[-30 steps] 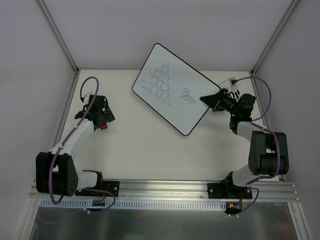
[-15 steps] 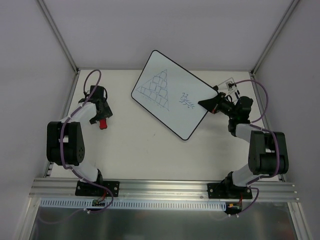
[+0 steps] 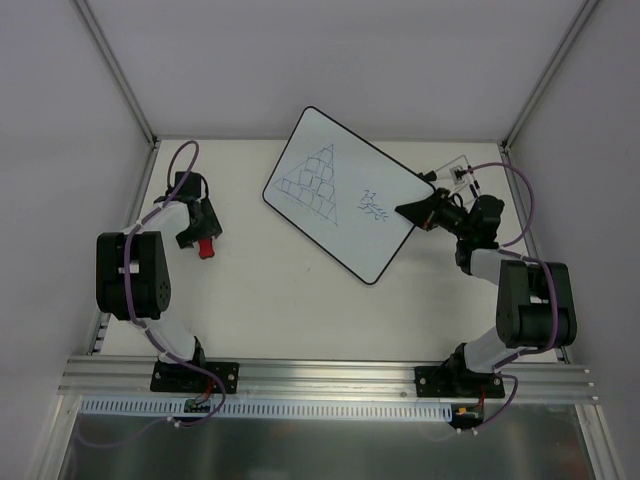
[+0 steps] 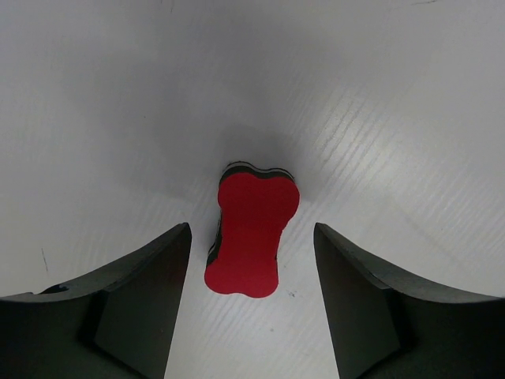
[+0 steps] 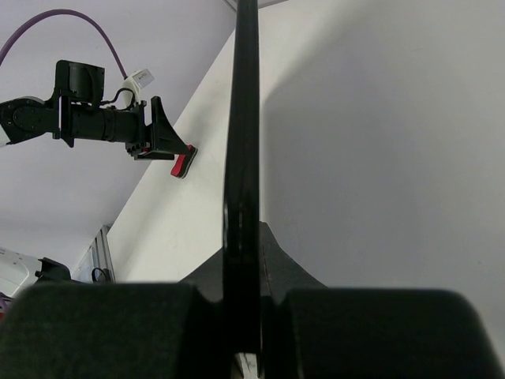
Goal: Erase the whiteboard
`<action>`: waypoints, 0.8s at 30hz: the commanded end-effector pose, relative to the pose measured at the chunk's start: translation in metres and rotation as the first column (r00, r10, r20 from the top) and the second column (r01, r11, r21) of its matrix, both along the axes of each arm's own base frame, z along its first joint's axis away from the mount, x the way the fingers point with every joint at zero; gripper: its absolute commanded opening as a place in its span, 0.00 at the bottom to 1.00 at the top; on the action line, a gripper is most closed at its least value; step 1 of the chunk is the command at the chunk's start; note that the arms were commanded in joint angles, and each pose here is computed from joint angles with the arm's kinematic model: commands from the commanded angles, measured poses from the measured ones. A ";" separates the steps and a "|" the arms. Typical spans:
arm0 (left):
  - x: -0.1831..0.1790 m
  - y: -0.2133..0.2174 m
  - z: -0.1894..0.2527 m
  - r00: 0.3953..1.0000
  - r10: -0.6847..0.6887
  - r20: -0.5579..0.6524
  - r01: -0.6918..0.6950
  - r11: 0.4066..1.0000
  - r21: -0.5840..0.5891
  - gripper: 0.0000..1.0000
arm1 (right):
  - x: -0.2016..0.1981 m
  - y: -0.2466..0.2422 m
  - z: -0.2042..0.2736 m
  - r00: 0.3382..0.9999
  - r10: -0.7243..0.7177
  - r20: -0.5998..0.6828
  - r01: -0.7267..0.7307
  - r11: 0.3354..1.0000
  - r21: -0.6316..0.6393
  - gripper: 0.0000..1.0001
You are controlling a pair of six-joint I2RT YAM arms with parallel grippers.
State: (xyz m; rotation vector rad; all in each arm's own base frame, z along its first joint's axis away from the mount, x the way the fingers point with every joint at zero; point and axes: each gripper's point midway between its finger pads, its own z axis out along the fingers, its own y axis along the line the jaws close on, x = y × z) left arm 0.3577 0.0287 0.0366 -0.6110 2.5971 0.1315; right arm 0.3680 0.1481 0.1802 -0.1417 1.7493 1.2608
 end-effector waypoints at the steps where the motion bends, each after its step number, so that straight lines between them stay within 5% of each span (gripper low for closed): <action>1: 0.005 -0.002 -0.004 1.000 -0.029 0.005 0.030 0.999 -0.024 0.64 | -0.001 0.006 0.050 0.970 0.041 0.238 -0.042 0.999 0.000 0.00; 8: 0.011 -0.007 -0.009 0.999 -0.048 0.001 0.048 0.998 -0.050 0.47 | -0.001 0.006 0.046 0.973 0.041 0.229 -0.042 0.999 -0.001 0.00; 16: 0.013 -0.018 -0.004 0.996 -0.089 0.020 0.090 0.992 -0.094 0.11 | -0.002 0.009 0.046 0.972 0.054 0.227 -0.055 0.998 -0.002 0.00; 24: 0.049 -0.071 0.051 0.929 -0.316 0.191 0.324 0.946 -0.011 0.12 | -0.017 0.032 0.036 0.974 0.119 0.190 -0.120 0.993 -0.007 0.00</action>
